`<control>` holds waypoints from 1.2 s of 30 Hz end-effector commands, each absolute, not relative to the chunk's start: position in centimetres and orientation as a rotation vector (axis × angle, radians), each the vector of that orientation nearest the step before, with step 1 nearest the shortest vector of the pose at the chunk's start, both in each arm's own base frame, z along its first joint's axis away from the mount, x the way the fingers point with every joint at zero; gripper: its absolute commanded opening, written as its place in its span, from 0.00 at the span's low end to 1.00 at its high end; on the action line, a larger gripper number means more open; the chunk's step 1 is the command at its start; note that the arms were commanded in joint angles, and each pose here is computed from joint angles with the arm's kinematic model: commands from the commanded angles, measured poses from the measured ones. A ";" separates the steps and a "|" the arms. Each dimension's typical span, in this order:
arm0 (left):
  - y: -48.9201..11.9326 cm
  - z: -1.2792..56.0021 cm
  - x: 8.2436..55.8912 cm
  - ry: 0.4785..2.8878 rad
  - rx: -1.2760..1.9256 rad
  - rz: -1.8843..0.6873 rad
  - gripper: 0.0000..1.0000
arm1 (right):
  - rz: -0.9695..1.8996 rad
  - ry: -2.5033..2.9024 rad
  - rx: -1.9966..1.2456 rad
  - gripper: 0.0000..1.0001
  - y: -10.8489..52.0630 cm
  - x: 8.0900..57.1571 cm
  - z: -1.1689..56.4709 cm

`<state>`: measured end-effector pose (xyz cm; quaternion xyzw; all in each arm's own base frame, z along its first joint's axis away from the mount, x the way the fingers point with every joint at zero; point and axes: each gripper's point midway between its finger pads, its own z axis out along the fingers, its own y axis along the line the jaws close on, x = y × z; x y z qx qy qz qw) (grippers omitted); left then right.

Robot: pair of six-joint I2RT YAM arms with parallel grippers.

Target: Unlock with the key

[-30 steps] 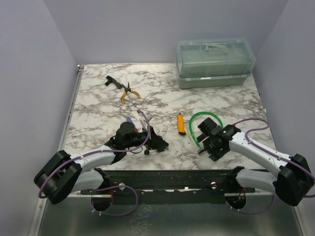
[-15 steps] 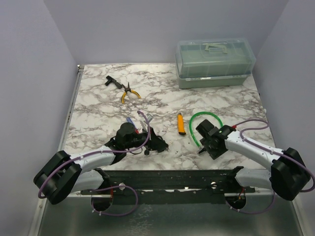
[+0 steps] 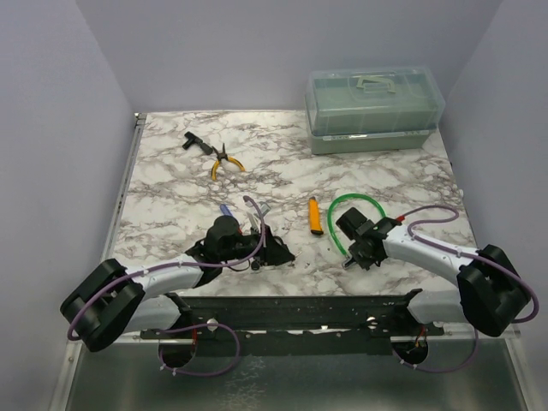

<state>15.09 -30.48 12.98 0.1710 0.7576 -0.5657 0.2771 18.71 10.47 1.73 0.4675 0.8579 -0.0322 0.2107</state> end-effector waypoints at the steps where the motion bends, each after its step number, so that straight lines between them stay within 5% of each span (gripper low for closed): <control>1: -31.1 13.1 15.3 2.028 0.464 -1.501 0.00 | -0.094 2.359 1.255 0.14 10.2 19.3 1.5; 5: -31.6 12.9 15.0 2.038 0.477 -1.503 0.00 | -0.036 2.345 1.229 0.00 10.6 20.0 2.7; 17: -35.3 12.4 14.9 2.086 0.520 -1.504 0.00 | 0.257 2.271 1.152 0.00 13.3 22.6 8.8; 36: -37.8 10.6 15.7 2.147 0.456 -1.476 0.00 | 0.503 2.291 1.135 0.00 16.3 22.8 9.8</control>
